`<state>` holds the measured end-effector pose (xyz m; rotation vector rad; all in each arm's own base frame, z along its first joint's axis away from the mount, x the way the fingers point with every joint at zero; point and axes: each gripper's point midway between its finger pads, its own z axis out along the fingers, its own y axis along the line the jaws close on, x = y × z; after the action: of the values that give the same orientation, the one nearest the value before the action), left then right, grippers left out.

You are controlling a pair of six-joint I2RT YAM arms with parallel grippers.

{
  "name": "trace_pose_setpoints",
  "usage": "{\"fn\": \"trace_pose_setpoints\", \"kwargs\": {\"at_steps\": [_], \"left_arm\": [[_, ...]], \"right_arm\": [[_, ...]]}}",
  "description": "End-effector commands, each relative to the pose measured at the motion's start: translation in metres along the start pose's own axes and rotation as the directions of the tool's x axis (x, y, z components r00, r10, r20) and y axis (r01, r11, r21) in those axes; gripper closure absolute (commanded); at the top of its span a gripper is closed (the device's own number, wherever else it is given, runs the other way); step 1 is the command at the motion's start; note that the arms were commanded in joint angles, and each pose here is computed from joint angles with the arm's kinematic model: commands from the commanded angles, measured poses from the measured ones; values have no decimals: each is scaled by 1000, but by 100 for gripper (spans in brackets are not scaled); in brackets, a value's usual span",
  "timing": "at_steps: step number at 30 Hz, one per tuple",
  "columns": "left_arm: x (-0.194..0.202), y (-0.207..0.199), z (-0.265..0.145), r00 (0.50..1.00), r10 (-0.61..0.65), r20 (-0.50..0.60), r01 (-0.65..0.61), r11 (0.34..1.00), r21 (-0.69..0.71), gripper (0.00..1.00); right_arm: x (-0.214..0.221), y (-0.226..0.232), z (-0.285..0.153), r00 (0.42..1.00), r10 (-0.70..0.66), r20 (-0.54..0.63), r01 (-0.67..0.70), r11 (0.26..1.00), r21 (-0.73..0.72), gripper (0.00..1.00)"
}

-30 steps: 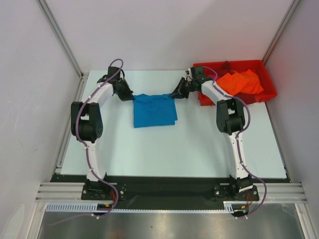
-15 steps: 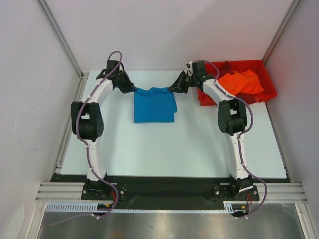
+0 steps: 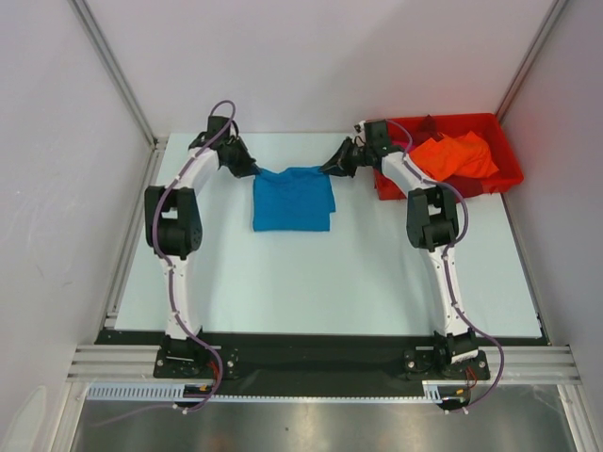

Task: Fold and stack the t-shirts
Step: Fold the tshirt

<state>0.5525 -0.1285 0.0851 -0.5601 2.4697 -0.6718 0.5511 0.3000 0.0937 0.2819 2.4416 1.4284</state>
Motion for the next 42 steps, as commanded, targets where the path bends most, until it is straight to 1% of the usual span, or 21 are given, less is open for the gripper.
{"fn": "trace_pose_setpoints", "kwargs": {"at_steps": [1, 7, 9, 10, 12, 13, 14, 15, 16, 19, 20, 21, 25, 27, 29, 35, 37, 38, 39, 41, 42], "left_arm": [[-32, -37, -56, 991, 48, 125, -57, 996, 67, 100], [-8, -37, -105, 993, 49, 108, -54, 998, 43, 100], [0, -50, -145, 986, 58, 158, -71, 995, 76, 100], [21, -36, -145, 992, 43, 122, -50, 997, 52, 100], [42, -42, -182, 989, 46, 142, -56, 996, 70, 100], [68, -27, -183, 995, 29, 99, -33, 999, 42, 100], [84, -20, -189, 997, 20, 80, -22, 999, 29, 100], [95, -24, -216, 993, 26, 118, -33, 998, 57, 100], [128, -7, -210, 998, 12, 62, -14, 1000, 27, 100], [188, 12, -228, 1000, -6, 22, 5, 999, 34, 100], [204, 19, -232, 1000, -17, 4, 17, 999, 31, 100], [222, 22, -234, 1000, -15, -21, 16, 999, 40, 100], [287, 63, -230, 991, -95, -96, 99, 995, 34, 99], [299, 76, -233, 989, -120, -89, 124, 992, 33, 99], [317, 100, -229, 979, -172, -108, 169, 985, -30, 100], [350, 122, -217, 946, -267, -185, 258, 964, -68, 99], [357, 128, -216, 940, -273, -203, 258, 961, -96, 88], [359, 128, -216, 941, -269, -208, 253, 962, -97, 77], [360, 128, -216, 942, -260, -213, 244, 965, -98, 60], [360, 127, -220, 946, -236, -222, 219, 971, -98, 45], [360, 128, -222, 949, -218, -226, 201, 975, -97, 43]], "right_arm": [[-10, 53, -29, 997, -65, 36, 68, 995, -70, 94], [26, 81, -58, 995, -101, -7, 100, 995, -29, 97], [43, 84, -67, 994, -104, -25, 103, 995, -11, 97], [56, 110, -84, 990, -143, -16, 142, 989, -35, 97], [84, 99, -92, 991, -121, -55, 121, 993, 0, 96], [97, 112, -107, 989, -136, -53, 136, 991, -2, 96], [120, 98, -108, 990, -109, -94, 112, 993, 27, 96], [132, 100, -113, 988, -112, -107, 115, 993, 31, 96], [147, 109, -130, 984, -139, -108, 143, 989, 31, 96], [197, 83, -141, 979, -101, -178, 120, 988, 96, 95], [207, 90, -154, 979, -119, -164, 134, 988, 82, 95], [231, 64, -155, 977, -68, -204, 95, 987, 126, 94], [278, 42, -171, 972, -32, -233, 67, 987, 145, 94], [292, 36, -175, 972, -40, -232, 72, 989, 132, 92], [307, 6, -176, 963, -8, -269, 56, 984, 170, 92], [330, -41, -177, 948, 5, -318, 75, 968, 240, 92], [337, -51, -177, 940, 24, -341, 70, 963, 259, 92], [342, -56, -178, 937, 32, -349, 66, 962, 266, 91], [347, -58, -179, 934, 39, -355, 62, 961, 270, 87], [356, -64, -181, 926, 47, -375, 66, 957, 282, 75], [361, -67, -184, 919, 63, -390, 61, 952, 298, 69]]}}
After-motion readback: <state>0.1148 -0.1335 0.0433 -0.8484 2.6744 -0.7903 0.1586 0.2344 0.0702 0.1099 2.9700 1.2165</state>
